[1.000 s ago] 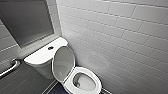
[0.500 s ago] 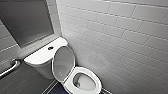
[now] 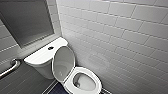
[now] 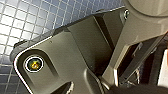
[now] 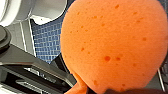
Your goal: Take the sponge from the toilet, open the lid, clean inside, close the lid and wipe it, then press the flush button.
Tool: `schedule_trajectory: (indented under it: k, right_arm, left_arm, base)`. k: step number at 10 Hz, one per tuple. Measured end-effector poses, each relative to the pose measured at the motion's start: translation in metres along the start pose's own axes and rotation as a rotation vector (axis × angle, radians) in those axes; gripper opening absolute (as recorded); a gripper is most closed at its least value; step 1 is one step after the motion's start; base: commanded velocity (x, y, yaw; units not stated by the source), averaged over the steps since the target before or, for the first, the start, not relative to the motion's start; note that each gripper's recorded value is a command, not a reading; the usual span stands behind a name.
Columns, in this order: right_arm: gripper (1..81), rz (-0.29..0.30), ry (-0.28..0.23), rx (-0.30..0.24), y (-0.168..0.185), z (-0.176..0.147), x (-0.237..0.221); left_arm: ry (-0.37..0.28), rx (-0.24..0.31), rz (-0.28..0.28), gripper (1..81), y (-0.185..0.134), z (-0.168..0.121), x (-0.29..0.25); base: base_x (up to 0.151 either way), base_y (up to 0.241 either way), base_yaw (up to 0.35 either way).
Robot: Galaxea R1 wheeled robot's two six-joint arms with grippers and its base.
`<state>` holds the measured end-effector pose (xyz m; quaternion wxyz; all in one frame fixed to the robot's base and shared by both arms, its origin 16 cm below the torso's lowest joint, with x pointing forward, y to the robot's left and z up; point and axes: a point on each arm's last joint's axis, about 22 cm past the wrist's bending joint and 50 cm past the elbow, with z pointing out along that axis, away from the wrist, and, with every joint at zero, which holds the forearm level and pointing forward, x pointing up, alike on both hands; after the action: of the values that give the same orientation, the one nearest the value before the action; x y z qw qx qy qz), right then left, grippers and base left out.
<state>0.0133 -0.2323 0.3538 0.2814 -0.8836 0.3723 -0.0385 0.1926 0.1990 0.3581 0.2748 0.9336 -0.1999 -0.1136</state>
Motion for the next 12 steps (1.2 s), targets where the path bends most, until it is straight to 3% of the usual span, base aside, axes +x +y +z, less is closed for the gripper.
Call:
schedule_trajectory:
  k: [2, 5, 7, 9, 12]
  right_arm:
    - [1.0, -0.011, 0.023, 0.008, -0.006, -0.025, 0.033]
    - [1.0, -0.026, 0.070, 0.069, -0.044, -0.049, 0.091]
    - [1.0, -0.033, 0.120, 0.102, -0.065, -0.056, 0.141]
    - [1.0, -0.055, 0.113, 0.108, -0.078, -0.056, 0.174]
    - [1.0, -0.133, 0.056, 0.199, -0.143, -0.018, 0.212]
  left_arm:
    - [-0.013, -0.028, 0.019, 81.1, 0.008, 0.014, -0.030]
    - [-0.011, -0.126, 0.029, 81.1, 0.046, 0.039, -0.061]
    - [-0.018, -0.116, 0.013, 81.1, 0.034, 0.051, -0.079]
    - [0.004, -0.110, -0.040, 81.1, 0.025, 0.063, -0.102]
    - [0.062, -0.166, -0.152, 81.1, 0.062, 0.075, -0.138]
  base:
    - [0.000, 0.000, 0.000]
    - [0.000, 0.000, 0.000]
    - [0.000, 0.000, 0.000]
    - [0.000, 0.000, 0.000]
    - [0.000, 0.000, 0.000]
